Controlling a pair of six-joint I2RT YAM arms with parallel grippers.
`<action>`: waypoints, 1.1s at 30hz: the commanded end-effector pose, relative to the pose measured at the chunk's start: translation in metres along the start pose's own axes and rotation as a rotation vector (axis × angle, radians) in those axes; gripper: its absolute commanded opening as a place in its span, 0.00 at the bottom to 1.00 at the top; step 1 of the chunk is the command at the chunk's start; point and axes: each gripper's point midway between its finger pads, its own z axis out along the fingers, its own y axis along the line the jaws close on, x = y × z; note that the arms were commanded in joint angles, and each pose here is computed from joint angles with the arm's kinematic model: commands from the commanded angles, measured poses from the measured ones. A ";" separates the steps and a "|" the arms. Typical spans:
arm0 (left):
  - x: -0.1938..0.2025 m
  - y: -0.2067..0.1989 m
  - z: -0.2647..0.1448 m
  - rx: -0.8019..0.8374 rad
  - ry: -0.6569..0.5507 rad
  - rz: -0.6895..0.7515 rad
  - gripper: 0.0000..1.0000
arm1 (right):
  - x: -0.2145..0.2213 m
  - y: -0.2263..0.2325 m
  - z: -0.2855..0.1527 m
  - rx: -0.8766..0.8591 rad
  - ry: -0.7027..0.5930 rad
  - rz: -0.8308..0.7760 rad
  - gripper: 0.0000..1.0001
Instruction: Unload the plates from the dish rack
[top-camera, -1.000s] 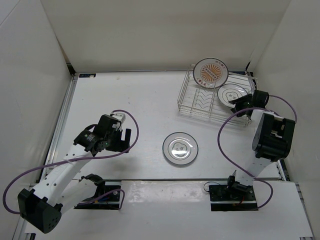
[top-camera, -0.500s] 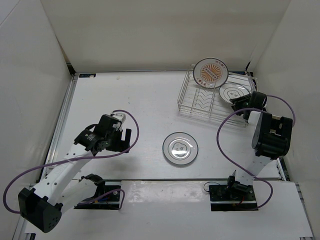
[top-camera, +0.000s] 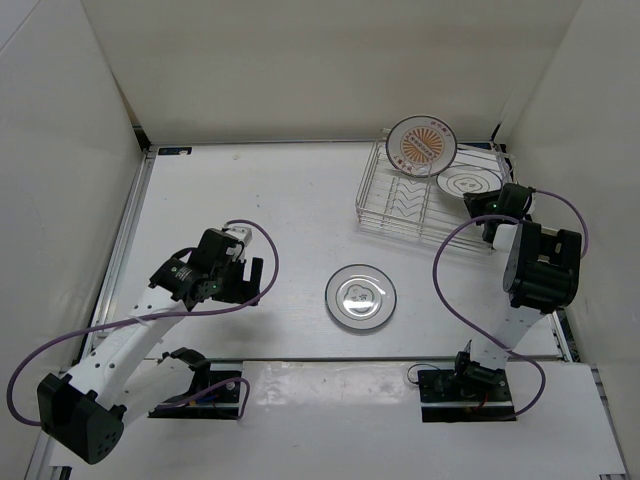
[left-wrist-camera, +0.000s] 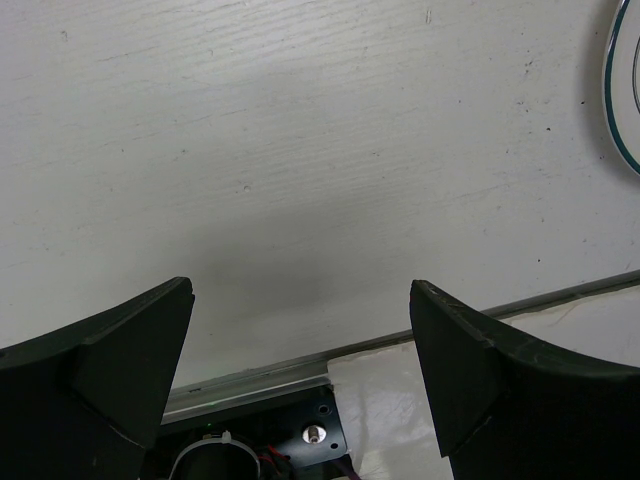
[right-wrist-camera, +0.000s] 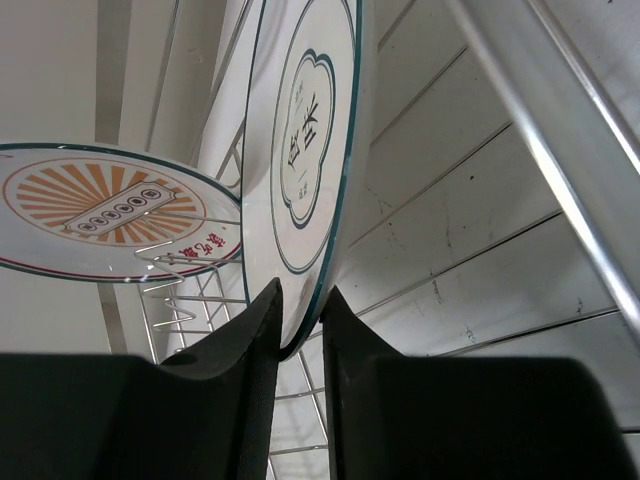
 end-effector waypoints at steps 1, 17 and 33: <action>-0.007 -0.003 -0.005 0.009 -0.022 -0.002 1.00 | 0.011 -0.032 0.006 0.086 0.037 0.053 0.07; -0.008 -0.001 -0.007 0.001 -0.032 -0.002 1.00 | -0.044 0.077 -0.018 0.070 0.099 -0.204 0.00; -0.007 0.001 -0.005 -0.013 -0.022 -0.006 1.00 | -0.077 0.144 -0.091 0.013 0.032 -0.431 0.00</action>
